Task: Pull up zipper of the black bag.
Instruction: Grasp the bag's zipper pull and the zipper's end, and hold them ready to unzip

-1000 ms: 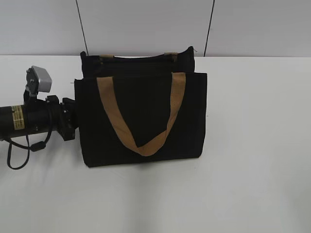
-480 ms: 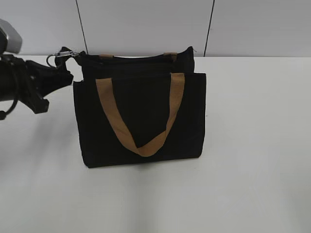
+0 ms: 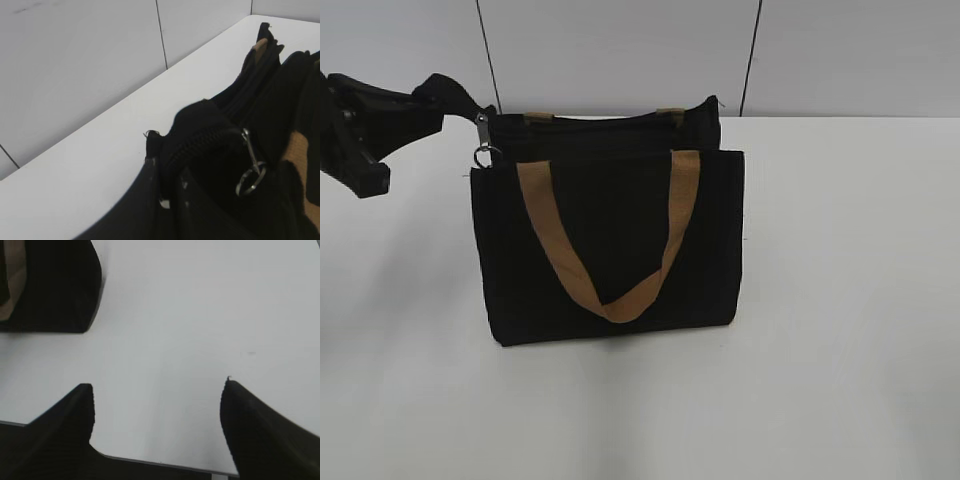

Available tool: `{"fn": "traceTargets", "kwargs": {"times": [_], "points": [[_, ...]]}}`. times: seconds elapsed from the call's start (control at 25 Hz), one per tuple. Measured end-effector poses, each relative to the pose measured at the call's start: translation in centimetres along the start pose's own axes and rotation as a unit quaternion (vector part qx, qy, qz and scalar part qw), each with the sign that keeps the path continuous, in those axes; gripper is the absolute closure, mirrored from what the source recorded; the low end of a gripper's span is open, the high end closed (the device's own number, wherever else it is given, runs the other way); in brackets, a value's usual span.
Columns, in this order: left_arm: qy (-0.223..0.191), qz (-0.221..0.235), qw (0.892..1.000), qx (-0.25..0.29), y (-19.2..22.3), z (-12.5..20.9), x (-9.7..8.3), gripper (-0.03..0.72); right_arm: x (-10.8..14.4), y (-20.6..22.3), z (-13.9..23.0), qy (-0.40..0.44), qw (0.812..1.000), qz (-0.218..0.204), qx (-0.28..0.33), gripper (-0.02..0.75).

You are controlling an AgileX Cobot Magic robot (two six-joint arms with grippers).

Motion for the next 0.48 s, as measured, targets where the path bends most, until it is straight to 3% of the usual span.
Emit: {"fn": "traceTargets", "kwargs": {"times": [0.24,0.48], "points": [[0.0,-0.005,1.0,-0.011,0.1,-1.2,0.7,0.664,-0.5,1.6,-4.8,0.04,0.998,-0.022,-0.03,0.143],[-0.008,-0.009,1.0,-0.015,0.2,-1.5,0.9,0.664,-0.9,5.0,-8.5,0.015,0.998,-0.065,0.017,0.143]]}}
Point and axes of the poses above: a point on each arm's last joint axis where the gripper is mounted, y pointing out along that axis toward the gripper, x along the wrist's bending axis when the last joint is at zero, z = x × y, the point moved 4 cm from there along y, pointing out along that axis toward the gripper, and after that the axes turned 1 degree about -y, right-handed, at the moved point
